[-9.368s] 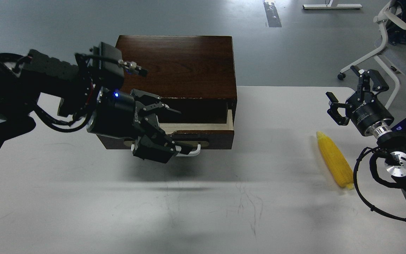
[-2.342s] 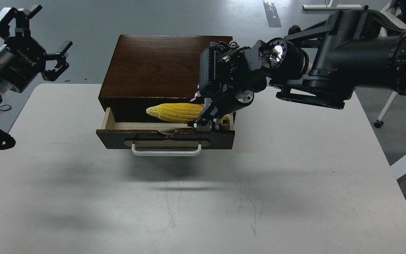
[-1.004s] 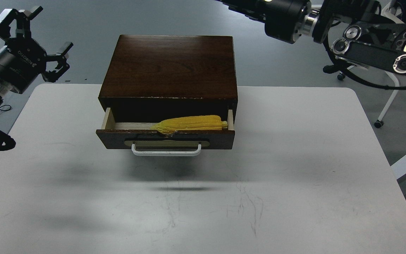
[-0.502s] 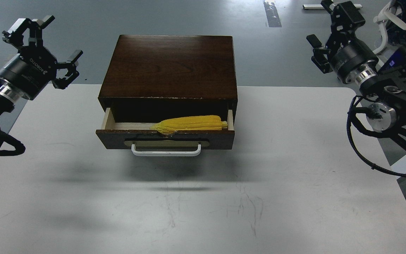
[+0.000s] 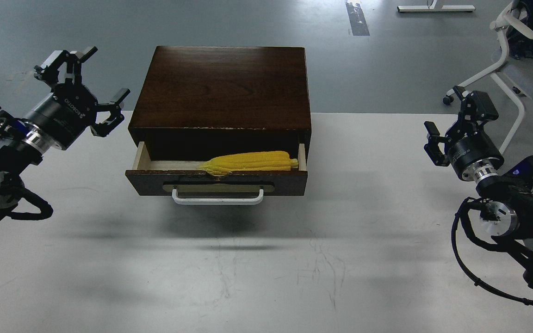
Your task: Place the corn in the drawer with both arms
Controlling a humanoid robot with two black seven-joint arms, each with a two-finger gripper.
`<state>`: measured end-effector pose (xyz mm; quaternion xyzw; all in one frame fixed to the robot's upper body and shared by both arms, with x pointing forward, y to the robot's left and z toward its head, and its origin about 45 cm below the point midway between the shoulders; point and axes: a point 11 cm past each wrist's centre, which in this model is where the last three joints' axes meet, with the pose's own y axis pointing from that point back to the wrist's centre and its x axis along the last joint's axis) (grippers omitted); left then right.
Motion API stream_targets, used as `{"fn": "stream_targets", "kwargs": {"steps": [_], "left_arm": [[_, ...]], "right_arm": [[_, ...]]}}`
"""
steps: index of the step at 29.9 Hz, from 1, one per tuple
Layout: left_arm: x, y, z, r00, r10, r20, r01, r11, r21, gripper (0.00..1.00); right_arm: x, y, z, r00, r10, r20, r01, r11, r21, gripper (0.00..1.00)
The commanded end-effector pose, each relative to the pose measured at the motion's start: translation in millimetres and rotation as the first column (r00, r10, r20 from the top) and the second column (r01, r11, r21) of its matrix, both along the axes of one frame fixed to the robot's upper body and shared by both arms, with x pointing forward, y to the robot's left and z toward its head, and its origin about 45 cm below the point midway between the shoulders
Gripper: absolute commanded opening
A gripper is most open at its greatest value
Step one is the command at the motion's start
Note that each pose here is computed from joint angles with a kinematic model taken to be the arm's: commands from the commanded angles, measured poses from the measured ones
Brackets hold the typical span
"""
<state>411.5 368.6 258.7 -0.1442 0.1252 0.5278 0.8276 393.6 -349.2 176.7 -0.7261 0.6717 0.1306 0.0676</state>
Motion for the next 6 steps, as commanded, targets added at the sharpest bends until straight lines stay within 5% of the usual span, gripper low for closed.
{"fn": "stream_targets", "kwargs": {"steps": [1, 6], "left_arm": [[0.1, -1.0, -1.1, 1.0, -0.001, -0.001, 0.001, 1.0, -0.002, 0.98], [-0.2, -0.1, -0.4, 1.0, 0.0, -0.001, 0.0, 1.0, 0.0, 0.98]], "right_arm": [[-5.3, 7.9, -11.1, 1.0, 0.006, -0.021, -0.006, 1.0, 0.018, 1.0], [-6.9, 8.1, -13.1, 1.0, 0.007, -0.026, -0.007, 1.0, 0.019, 1.0]]}}
